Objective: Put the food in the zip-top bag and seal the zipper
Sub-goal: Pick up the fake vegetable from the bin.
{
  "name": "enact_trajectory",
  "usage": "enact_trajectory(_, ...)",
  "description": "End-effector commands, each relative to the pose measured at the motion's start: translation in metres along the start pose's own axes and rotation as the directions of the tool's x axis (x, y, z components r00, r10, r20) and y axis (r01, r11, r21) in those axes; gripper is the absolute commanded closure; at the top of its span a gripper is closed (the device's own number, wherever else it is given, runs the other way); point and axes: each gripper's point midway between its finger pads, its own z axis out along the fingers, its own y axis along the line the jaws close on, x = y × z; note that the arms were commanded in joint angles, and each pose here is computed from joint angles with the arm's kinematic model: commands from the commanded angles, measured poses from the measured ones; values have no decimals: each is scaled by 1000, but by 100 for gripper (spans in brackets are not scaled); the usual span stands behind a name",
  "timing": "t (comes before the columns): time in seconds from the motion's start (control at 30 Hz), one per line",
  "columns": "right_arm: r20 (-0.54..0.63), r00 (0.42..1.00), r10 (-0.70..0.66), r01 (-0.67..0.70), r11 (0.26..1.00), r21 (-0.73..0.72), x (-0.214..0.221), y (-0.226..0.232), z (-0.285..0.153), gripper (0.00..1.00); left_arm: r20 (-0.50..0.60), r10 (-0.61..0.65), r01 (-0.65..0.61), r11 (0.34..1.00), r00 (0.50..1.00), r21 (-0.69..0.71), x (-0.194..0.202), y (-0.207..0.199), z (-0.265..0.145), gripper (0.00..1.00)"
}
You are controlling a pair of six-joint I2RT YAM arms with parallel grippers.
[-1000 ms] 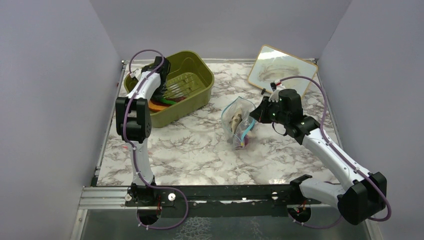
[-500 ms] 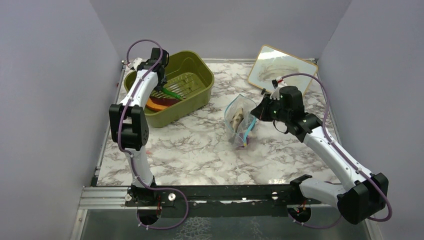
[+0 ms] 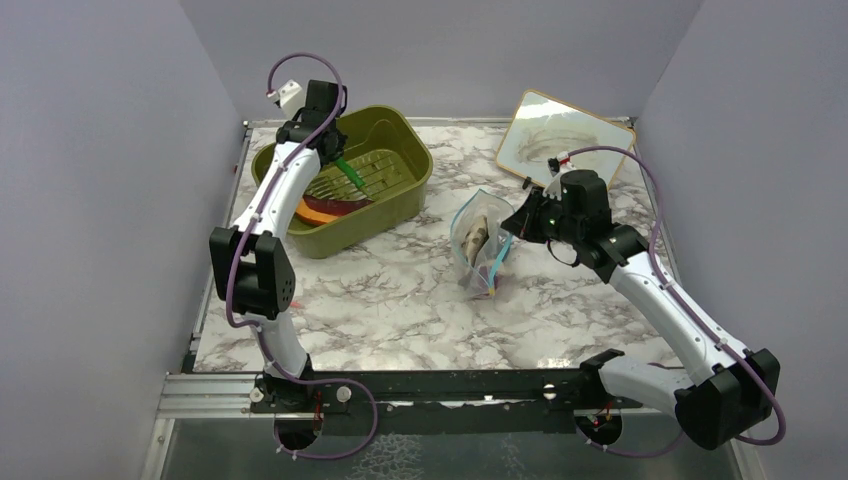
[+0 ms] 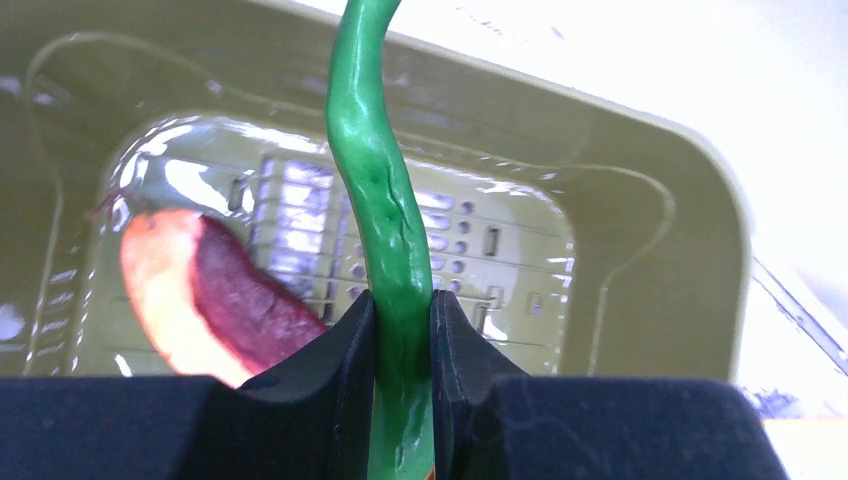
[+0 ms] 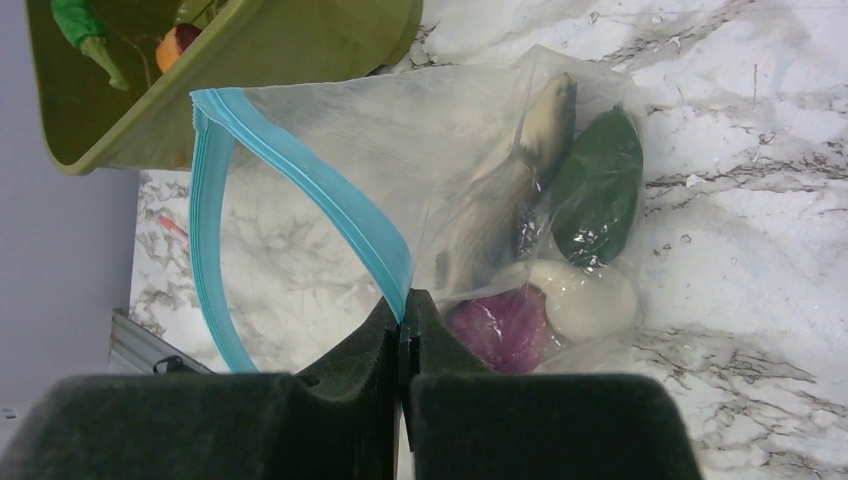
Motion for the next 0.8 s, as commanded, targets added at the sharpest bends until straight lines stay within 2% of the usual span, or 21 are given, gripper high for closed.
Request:
enact_trajectory(0.0,21,1000,18,-17,999,-37,-14,14,-8,99,145,44,-68,984,989,163,-44,-49,-31,99)
enact_trajectory(0.2,49,998,31,-27,997,-73,-26,26,-12,99,276,89,-151,965,957,215,-71,-85,-45,99)
enact_trajectory(0.33,43,995,85,-82,995,-54,-29,27,-11,99,321,127,-246,899,938,363,-76,-117,-73,97)
enact_trajectory(0.5,-16,984,180,-179,984,5,-20,20,-4,99,332,118,-301,756,936,582,-55,-143,-118,96)
enact_trajectory(0.63,-30,970,240,-240,971,-5,-13,21,2,99,279,128,-296,628,952,720,-29,-157,-150,96)
enact_trajectory(0.77,7,965,261,-260,964,-48,-15,22,8,99,218,149,-264,486,964,833,3,-168,-176,96)
